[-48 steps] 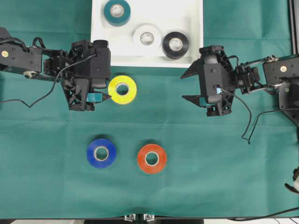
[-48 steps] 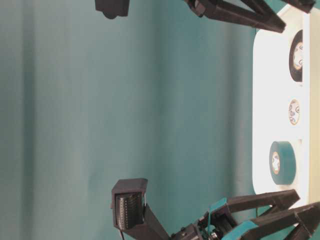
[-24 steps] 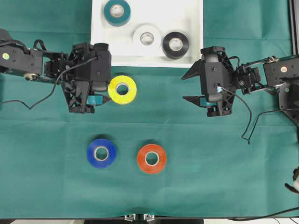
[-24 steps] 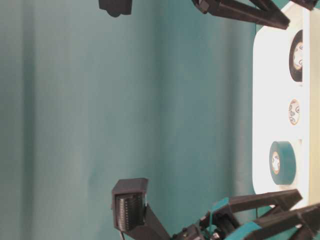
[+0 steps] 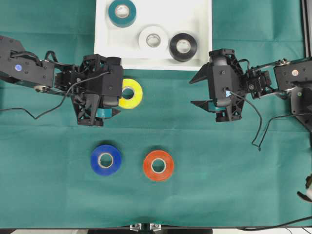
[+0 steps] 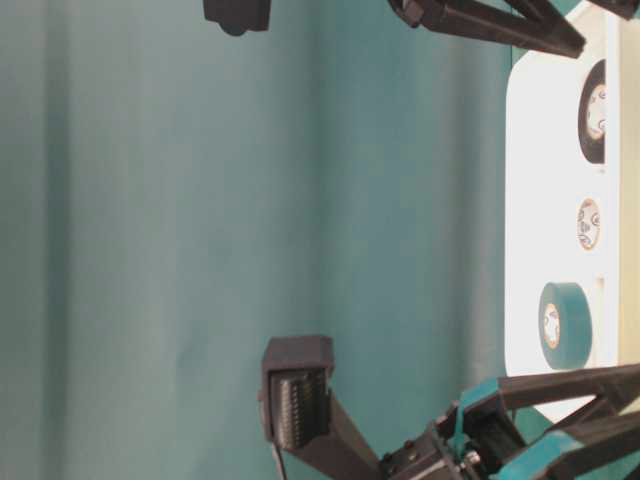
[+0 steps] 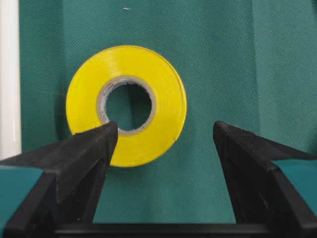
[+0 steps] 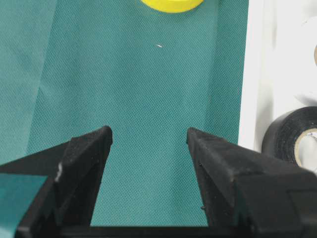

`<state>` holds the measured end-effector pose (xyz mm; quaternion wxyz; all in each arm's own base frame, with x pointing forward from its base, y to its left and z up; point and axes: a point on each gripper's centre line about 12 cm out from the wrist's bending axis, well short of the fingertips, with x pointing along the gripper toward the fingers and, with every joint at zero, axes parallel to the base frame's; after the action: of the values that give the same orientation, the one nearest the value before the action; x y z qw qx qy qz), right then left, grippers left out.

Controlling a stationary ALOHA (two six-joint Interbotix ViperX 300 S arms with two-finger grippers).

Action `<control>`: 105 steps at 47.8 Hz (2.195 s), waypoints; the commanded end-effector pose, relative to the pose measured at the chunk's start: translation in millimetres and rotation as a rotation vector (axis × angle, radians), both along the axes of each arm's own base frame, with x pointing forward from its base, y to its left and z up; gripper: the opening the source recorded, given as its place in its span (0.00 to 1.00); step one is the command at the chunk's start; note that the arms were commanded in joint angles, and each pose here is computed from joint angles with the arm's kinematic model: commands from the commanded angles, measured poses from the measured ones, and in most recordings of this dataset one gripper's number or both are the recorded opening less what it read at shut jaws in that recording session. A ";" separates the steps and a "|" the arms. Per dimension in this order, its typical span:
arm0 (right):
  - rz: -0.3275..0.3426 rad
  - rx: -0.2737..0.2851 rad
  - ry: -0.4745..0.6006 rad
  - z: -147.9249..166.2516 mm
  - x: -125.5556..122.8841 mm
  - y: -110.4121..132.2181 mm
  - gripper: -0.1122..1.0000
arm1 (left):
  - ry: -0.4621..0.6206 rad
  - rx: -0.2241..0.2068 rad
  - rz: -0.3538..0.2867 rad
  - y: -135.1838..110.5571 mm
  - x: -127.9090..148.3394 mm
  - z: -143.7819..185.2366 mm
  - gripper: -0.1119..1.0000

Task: Put the tape alternately from left to right into the white case.
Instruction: 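Lower the left gripper into the yellow roll's hole and grip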

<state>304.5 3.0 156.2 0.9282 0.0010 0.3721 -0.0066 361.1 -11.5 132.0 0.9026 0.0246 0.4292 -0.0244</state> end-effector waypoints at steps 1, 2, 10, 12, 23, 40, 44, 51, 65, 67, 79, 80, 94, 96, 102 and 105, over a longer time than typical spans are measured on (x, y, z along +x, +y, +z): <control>0.004 0.005 -0.027 6.8 4.1 1.4 0.72 | -0.023 -0.003 -0.009 -4.2 6.4 4.9 0.93; 0.004 0.005 -0.027 6.8 4.1 1.4 0.72 | -0.023 -0.003 -0.010 -4.8 7.3 4.7 0.93; 0.002 0.005 -0.027 6.8 4.1 0.9 0.72 | -0.005 -0.002 -0.018 -7.8 11.3 -3.2 0.93; 0.002 0.005 -0.027 6.8 4.1 0.9 0.72 | 0.005 -0.002 -0.018 -7.8 11.3 -6.6 0.93; 0.004 0.005 -0.022 5.4 2.9 1.4 0.72 | 0.024 0.002 -0.021 -7.9 14.4 -15.0 0.93; 0.008 0.009 -0.033 5.6 3.1 2.2 0.72 | 0.018 0.007 -0.010 -1.1 17.4 -13.5 0.93; 0.008 0.009 -0.031 5.1 2.7 2.2 0.72 | 0.017 0.010 -0.010 0.1 18.8 -13.3 0.94; 0.008 0.009 -0.030 4.6 2.8 2.2 0.72 | 0.026 0.013 0.000 4.7 20.8 -17.9 0.94; 0.008 0.009 -0.027 4.0 2.2 2.1 0.72 | 0.058 0.011 0.022 12.9 24.0 -31.1 0.94; 0.008 0.009 -0.028 4.2 2.4 2.1 0.72 | 0.063 0.010 0.028 14.7 23.9 -32.9 0.94; 0.008 0.009 -0.021 1.8 0.7 2.1 0.72 | 0.093 0.007 0.039 17.6 22.1 -43.1 0.94; 0.007 0.009 -0.021 1.8 0.7 1.6 0.72 | 0.100 0.007 0.041 18.2 21.4 -44.8 0.94; 0.009 0.010 -0.025 2.5 1.4 2.3 0.72 | 0.140 0.003 0.043 17.4 18.7 -50.1 0.92; 0.008 0.011 -0.023 2.0 0.9 2.3 0.72 | 0.138 0.003 0.043 17.4 18.8 -49.5 0.92; 0.008 0.010 -0.022 1.5 1.0 1.8 0.72 | 0.133 0.004 0.042 17.4 19.4 -47.9 0.82; 0.009 0.010 -0.022 1.5 1.0 2.3 0.72 | 0.130 0.004 0.042 17.5 19.5 -46.8 0.65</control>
<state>302.8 3.8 153.2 0.9285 0.0022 0.3714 -0.0033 384.7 -1.1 86.7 0.8769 0.0217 0.4799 -0.0147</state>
